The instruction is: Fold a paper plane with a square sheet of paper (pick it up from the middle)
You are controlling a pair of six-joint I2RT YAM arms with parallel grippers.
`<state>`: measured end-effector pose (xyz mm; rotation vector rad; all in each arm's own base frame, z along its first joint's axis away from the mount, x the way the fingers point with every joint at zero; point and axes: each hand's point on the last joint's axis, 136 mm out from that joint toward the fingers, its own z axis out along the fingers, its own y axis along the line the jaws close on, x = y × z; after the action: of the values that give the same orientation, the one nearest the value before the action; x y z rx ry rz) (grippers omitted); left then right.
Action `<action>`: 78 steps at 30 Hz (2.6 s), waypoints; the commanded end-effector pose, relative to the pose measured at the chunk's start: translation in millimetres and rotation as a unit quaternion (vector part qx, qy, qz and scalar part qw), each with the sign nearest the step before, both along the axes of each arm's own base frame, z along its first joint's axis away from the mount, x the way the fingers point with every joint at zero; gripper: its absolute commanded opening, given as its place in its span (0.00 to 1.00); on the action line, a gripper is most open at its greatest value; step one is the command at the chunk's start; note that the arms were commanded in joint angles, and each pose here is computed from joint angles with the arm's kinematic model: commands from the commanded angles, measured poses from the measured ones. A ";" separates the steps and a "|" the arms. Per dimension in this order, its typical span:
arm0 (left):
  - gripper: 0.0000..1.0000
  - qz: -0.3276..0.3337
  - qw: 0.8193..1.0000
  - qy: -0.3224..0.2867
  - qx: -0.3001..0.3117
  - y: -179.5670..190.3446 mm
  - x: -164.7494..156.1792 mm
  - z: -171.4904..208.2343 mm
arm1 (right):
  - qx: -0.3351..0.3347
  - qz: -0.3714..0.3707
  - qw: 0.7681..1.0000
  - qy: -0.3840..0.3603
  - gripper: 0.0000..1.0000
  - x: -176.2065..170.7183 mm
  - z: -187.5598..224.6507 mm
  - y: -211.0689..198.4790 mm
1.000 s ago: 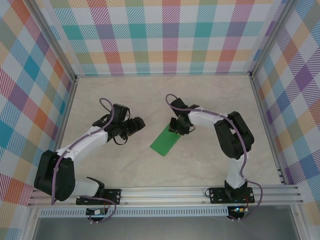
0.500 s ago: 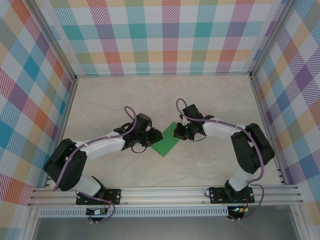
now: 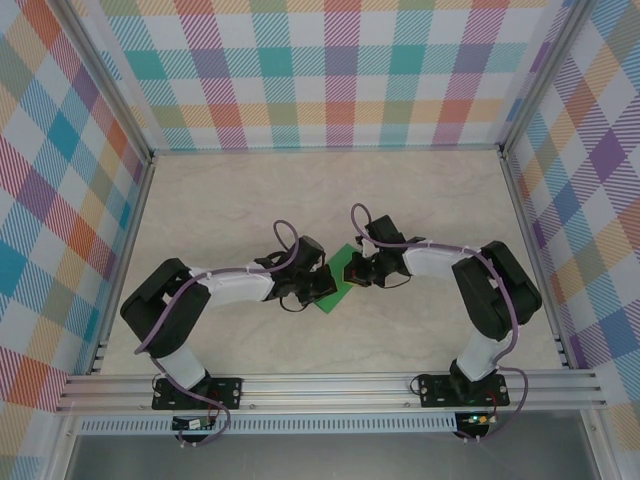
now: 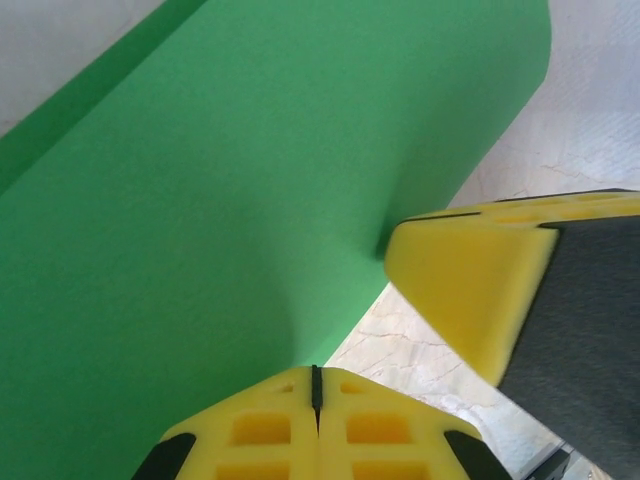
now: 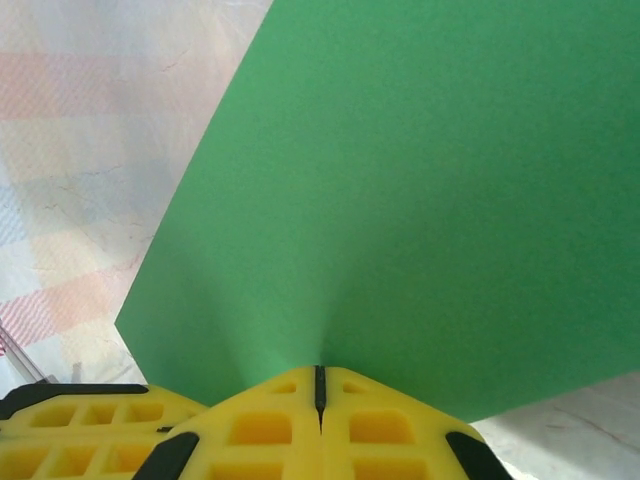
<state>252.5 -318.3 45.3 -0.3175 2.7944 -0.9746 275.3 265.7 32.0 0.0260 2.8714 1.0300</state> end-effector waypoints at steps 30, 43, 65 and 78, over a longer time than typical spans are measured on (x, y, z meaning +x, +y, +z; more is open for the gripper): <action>0.00 -0.031 0.999 0.034 0.017 -10.7 -7.0 -30.5 | 0.031 0.033 0.999 -0.012 0.00 -6.2 -9.3 2.3; 0.00 -0.039 0.999 0.022 0.017 -12.6 -4.3 -26.3 | 0.013 0.039 0.999 -0.004 0.00 -12.3 -23.7 -3.9; 0.00 -0.043 0.998 0.035 0.018 -9.2 -12.3 -36.4 | 0.035 0.038 0.999 -0.017 0.00 -11.3 -11.0 -0.2; 0.00 -0.035 0.996 0.057 0.056 5.5 -19.8 -50.0 | -0.013 -0.002 1.000 -0.006 0.00 5.3 -31.2 -23.8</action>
<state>249.6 -331.3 20.5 -0.2427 2.8647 -0.9929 270.7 260.6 15.1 -0.0514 2.8364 1.0999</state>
